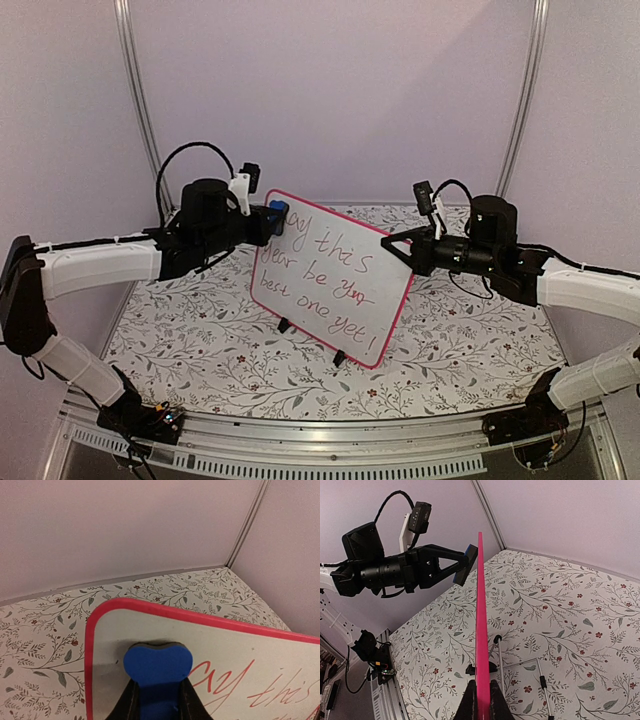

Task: Erase the whiteboard
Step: Erase the center of the whiteboard.

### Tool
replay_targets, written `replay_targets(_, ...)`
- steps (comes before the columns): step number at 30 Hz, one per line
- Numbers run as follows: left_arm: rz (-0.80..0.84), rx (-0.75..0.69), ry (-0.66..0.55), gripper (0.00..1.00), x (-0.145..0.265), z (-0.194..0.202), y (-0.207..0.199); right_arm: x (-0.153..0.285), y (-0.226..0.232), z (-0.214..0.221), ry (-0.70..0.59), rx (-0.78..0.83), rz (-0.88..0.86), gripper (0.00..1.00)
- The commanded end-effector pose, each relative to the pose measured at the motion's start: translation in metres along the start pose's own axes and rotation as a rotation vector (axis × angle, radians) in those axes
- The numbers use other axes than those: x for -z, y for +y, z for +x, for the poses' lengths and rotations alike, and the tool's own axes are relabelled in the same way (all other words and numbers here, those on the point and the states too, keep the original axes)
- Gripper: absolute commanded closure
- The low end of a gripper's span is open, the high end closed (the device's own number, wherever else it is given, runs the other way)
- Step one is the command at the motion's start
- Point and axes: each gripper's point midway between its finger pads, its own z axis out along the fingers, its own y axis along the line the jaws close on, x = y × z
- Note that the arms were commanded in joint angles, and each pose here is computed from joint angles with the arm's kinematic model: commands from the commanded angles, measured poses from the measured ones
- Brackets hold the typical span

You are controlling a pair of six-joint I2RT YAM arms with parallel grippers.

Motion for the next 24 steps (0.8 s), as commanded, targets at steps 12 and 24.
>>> replay_targets(12, 0.016, -0.001, 0.009, 0.86, -0.001, 0.01, -0.006, -0.005, 0.017, 0.048, 0.166, 0.019, -0.087, 1.0)
replay_targets(24, -0.003, 0.02, 0.051, 0.86, 0.003, 0.039, 0.004, -0.006, 0.017, 0.049, 0.171, 0.018, -0.089, 1.0)
